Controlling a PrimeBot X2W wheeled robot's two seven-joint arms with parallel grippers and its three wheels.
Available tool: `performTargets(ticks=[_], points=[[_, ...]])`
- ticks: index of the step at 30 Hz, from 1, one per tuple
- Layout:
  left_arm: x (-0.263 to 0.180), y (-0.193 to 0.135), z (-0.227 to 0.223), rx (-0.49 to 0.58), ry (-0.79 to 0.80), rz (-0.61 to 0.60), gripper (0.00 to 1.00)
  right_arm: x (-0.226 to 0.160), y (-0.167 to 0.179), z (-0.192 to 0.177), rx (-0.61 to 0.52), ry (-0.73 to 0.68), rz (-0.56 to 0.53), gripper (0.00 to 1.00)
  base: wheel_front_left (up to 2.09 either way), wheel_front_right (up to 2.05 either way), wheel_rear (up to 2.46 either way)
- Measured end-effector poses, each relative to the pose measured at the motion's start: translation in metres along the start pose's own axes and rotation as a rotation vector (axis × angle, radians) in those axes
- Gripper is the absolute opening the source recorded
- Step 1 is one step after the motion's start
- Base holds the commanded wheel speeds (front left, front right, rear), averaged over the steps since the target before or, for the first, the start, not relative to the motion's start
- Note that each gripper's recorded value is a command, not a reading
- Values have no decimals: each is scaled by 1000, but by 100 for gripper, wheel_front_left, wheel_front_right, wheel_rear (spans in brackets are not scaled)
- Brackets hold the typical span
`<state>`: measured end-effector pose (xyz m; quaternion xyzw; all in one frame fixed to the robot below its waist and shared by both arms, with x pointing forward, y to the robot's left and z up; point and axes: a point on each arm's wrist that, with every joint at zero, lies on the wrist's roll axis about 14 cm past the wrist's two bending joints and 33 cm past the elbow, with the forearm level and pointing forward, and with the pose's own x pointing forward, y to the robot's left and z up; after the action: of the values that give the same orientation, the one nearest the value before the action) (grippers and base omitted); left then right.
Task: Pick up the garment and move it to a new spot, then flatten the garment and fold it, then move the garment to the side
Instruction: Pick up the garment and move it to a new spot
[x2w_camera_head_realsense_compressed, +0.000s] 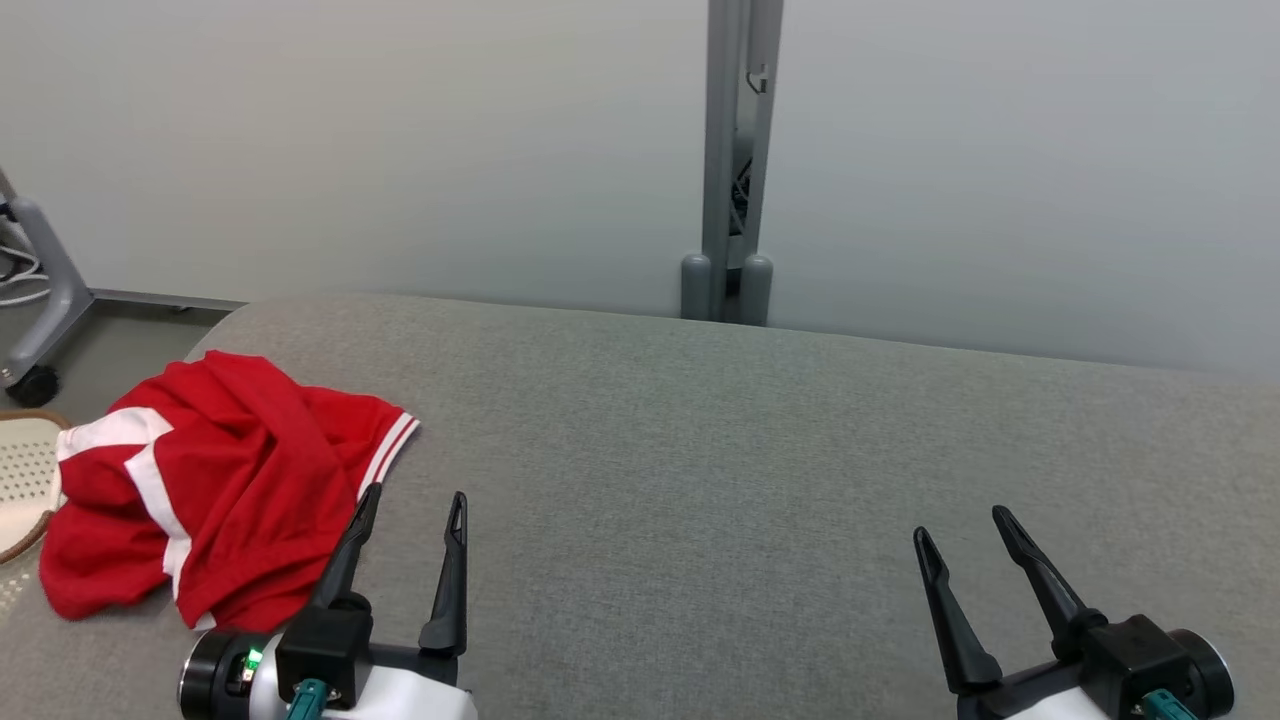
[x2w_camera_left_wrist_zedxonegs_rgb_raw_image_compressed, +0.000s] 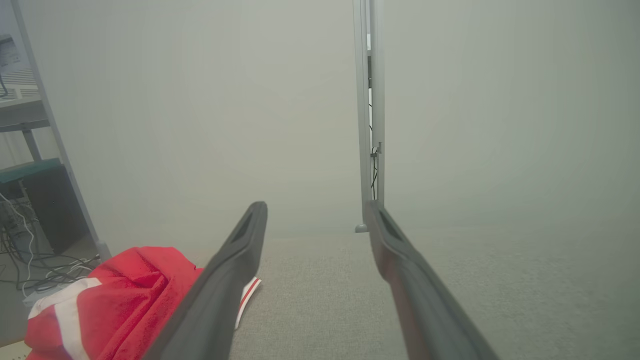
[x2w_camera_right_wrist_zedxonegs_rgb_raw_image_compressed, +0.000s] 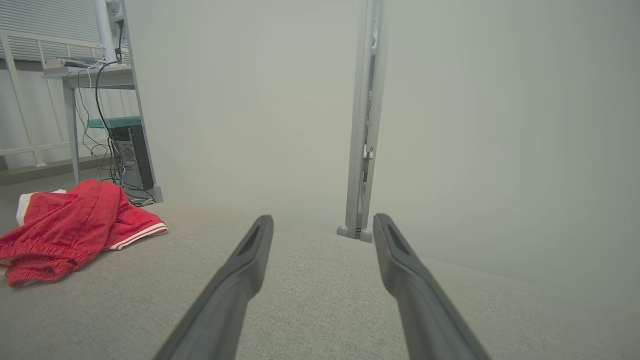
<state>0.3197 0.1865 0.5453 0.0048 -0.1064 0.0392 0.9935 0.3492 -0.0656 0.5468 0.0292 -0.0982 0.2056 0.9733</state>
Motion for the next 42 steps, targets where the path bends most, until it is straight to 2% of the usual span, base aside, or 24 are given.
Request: performTargets(ticks=[11, 23, 30, 37, 42], points=[[-29, 51, 3, 17, 1, 172, 100, 26, 47, -12, 76, 28, 154, 100, 0, 0, 0], [-53, 90, 10, 25, -12, 312, 100, 36, 107, -12, 66, 28, 348, 100, 0, 0, 0], [-56, 104, 8, 23, -2, 363, 100, 36, 116, -18, 78, 43, 378, 100, 0, 0, 0], [-41, 126, -5, -111, 25, 435, 100, 38, 105, -40, 73, 102, 376, 100, 0, 0, 0], [-13, 137, -21, -125, 78, 446, 100, 48, 94, -54, 60, 127, 383, 100, 0, 0, 0]])
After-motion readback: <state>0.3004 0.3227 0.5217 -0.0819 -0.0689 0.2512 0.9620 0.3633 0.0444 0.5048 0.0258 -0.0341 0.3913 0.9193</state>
